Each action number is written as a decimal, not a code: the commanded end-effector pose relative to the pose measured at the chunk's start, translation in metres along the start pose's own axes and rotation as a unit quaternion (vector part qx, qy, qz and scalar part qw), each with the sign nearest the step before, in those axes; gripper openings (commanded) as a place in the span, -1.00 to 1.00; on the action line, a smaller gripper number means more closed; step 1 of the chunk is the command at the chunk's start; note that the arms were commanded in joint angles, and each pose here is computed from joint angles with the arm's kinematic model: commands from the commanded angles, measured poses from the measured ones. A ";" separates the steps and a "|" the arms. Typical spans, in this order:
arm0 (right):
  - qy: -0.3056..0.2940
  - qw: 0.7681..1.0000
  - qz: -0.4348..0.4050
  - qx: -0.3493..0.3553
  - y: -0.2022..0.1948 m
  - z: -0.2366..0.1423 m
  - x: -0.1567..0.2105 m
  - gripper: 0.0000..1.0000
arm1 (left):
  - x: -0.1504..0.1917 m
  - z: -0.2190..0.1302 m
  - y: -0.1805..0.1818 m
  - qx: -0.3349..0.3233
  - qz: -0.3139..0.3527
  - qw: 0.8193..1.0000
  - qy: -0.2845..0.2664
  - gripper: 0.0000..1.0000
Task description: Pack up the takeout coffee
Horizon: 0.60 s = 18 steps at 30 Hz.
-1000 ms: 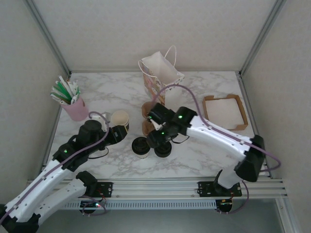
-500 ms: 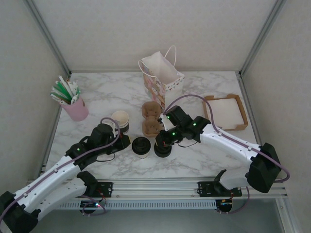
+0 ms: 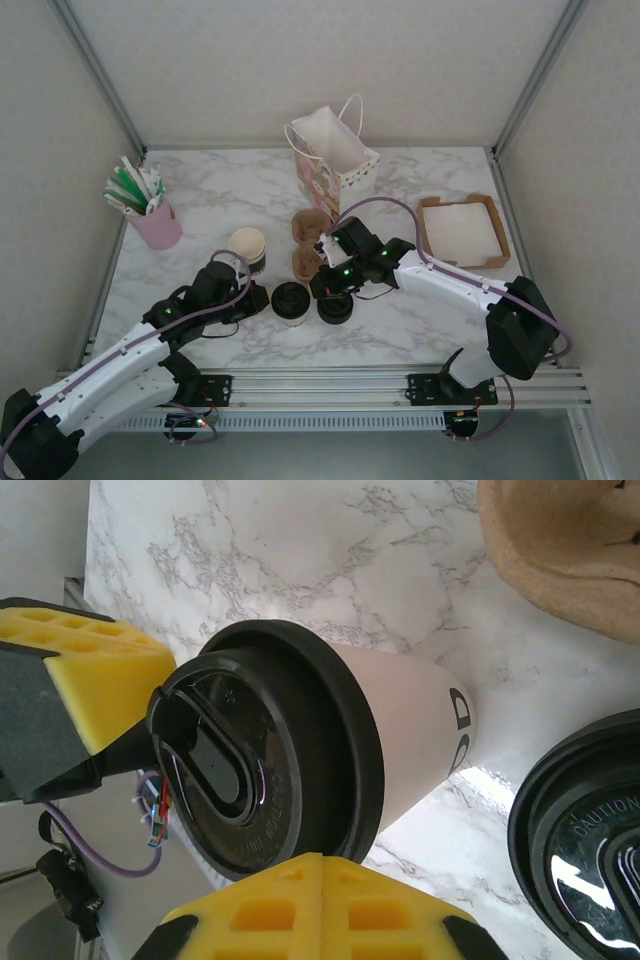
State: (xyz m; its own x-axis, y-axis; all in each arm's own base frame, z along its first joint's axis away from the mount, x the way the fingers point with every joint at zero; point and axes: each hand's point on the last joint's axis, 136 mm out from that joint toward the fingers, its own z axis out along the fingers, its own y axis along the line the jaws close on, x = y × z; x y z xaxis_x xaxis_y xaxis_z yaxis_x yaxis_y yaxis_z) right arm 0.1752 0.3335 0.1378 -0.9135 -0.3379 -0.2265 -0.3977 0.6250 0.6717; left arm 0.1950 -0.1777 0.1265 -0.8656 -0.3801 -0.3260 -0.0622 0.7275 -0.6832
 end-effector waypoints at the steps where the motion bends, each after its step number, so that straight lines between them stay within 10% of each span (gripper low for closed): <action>1: 0.008 1.000 0.008 -0.009 -0.002 0.006 -0.001 -0.91 | 0.004 0.003 0.000 0.009 0.000 1.000 0.003 -0.99; 18: 0.021 1.000 0.007 -0.002 -0.006 0.023 -0.016 -0.93 | 0.010 0.006 0.004 0.009 0.000 1.000 0.015 -0.97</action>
State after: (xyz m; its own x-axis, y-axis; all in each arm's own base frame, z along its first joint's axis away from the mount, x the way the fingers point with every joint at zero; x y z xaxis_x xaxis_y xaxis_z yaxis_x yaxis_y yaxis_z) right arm 0.1869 0.3430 0.1281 -0.9224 -0.3411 -0.1812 -0.3666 0.6257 0.6886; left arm 0.1943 -0.1763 0.1200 -0.8644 -0.3817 -0.3274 -0.0639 0.7291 -0.6814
